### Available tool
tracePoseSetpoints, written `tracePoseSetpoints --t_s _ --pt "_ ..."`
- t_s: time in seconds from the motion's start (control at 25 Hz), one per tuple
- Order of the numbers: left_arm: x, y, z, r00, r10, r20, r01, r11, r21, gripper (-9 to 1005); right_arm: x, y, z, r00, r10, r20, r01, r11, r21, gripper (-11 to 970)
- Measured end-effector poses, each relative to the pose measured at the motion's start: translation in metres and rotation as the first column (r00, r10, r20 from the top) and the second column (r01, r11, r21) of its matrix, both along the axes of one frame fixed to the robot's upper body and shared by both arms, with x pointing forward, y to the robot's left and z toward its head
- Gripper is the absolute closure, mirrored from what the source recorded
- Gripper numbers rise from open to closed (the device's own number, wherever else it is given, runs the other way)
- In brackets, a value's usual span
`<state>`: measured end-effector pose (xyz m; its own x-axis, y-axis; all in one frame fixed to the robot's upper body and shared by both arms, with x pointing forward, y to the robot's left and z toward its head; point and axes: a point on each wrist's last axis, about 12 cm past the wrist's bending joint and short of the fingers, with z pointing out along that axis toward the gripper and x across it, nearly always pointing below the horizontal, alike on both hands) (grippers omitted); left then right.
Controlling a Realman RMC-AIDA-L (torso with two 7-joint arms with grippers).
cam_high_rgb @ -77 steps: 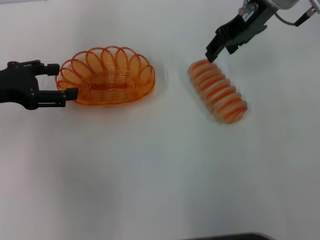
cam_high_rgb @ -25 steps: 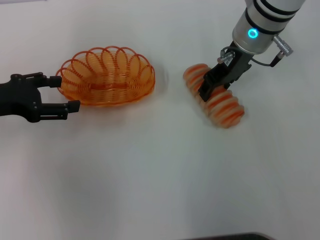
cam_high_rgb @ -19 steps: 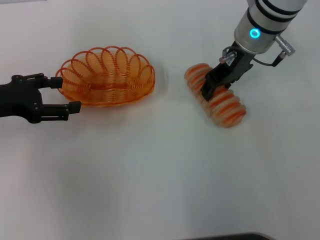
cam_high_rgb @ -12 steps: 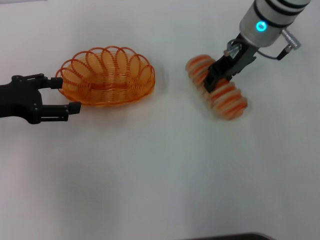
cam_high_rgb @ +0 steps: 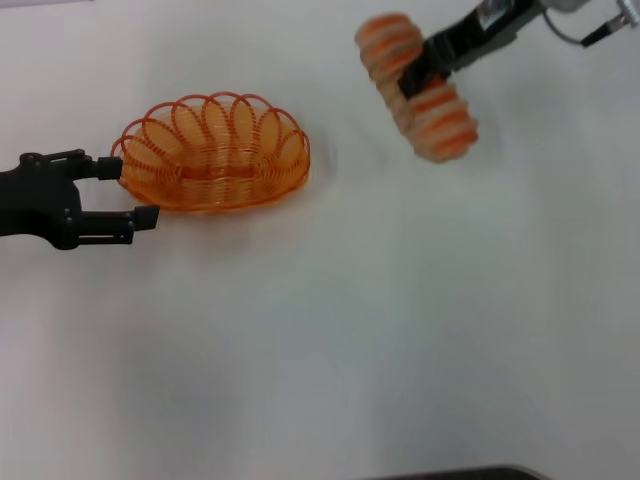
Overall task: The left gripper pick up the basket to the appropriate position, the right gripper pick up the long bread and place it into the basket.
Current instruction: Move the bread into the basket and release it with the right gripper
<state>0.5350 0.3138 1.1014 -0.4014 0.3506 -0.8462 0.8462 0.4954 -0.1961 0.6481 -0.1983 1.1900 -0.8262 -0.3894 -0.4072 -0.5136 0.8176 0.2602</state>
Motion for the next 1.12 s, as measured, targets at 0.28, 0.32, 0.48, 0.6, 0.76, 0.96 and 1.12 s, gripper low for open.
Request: tracePoseSetpoints --t_s 0.28,0.32,0.48,0.6,0.76,0.96,1.12 --pt "-0.003 0.000 -0.001 1.000 -0.019 -0.019 0.019 1.000 0.015 124 0.014 -0.010 0.028 0.967 0.123 0.221 -0.155 0.979 0.131 565" --pt "-0.003 0.000 -0.001 0.999 -0.024 -0.023 0.024 1.000 0.018 124 0.015 -0.008 0.031 0.953 0.151 0.263 -0.191 0.973 0.132 581" --pt "-0.004 -0.001 0.000 0.999 -0.044 -0.031 0.045 0.999 0.018 124 0.019 0.008 0.040 0.865 0.272 0.421 -0.350 0.929 0.120 609" --pt "-0.004 -0.001 0.000 0.998 -0.053 -0.033 0.053 0.998 0.015 124 0.016 0.030 0.046 0.762 0.399 0.511 -0.499 0.864 0.070 623" --pt "-0.007 -0.003 0.000 0.996 -0.074 -0.044 0.075 0.997 0.013 124 0.007 0.065 0.045 0.625 0.581 0.521 -0.658 0.751 -0.049 641" --pt "-0.009 -0.004 -0.002 0.995 -0.084 -0.052 0.084 0.996 0.013 123 -0.004 0.108 0.034 0.445 0.775 0.448 -0.775 0.584 -0.241 695" --pt "-0.013 -0.003 -0.005 0.995 -0.077 -0.058 0.078 0.997 0.011 123 -0.005 0.124 0.027 0.385 0.831 0.402 -0.805 0.515 -0.295 718"
